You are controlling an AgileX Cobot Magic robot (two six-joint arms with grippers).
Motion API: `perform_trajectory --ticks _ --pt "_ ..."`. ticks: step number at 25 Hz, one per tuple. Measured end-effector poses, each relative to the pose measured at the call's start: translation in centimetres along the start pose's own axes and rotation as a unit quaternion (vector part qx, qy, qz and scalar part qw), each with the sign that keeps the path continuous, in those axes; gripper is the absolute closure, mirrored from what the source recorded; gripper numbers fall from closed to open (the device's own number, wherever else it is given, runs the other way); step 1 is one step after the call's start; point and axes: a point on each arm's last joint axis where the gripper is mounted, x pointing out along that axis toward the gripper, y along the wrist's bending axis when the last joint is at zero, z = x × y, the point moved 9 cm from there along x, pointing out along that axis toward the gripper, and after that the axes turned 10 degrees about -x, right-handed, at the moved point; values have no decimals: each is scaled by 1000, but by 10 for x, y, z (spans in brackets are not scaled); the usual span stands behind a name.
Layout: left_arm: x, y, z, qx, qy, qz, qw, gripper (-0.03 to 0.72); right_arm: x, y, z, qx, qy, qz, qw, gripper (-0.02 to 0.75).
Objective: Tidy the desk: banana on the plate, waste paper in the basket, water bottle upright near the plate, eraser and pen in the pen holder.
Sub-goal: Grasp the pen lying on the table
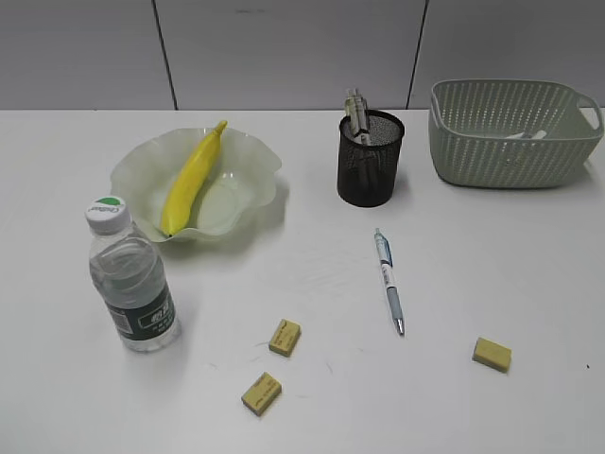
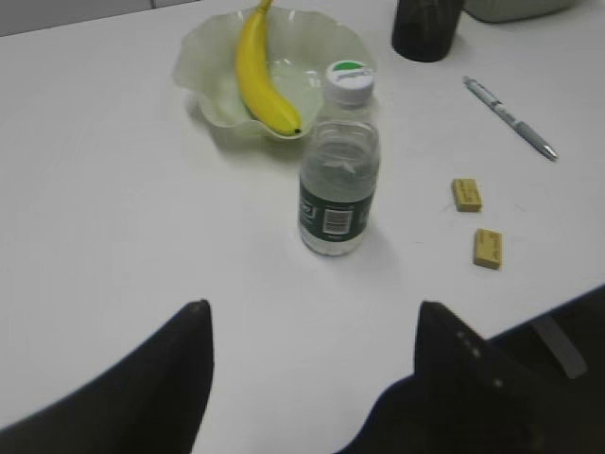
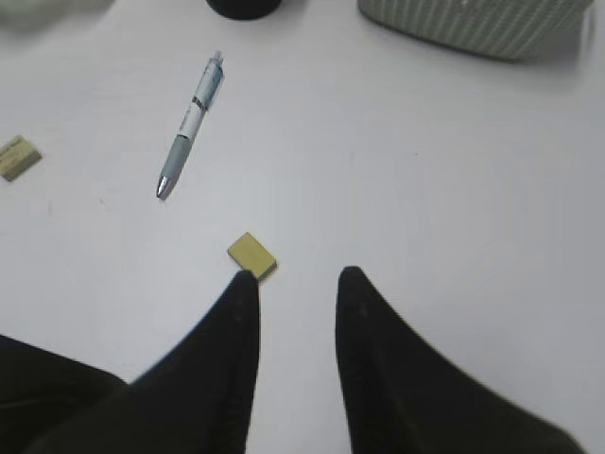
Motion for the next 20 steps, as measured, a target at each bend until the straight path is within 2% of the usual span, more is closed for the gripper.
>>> perform_trajectory --ticks 4,7,11,15,20 --pt "-2 12 2 -37 -17 62 997 188 67 1 21 -6 91 16 996 501" --pt "-5 22 3 -64 -29 111 991 200 116 4 37 4 130 31 991 495" --pt "-8 29 2 -84 -39 158 983 245 183 8 56 20 173 45 984 417" --pt "-11 28 2 -83 -50 163 982 301 239 17 64 53 206 64 975 322" --pt "-22 25 2 -78 -90 155 981 354 293 32 55 74 241 81 964 302"
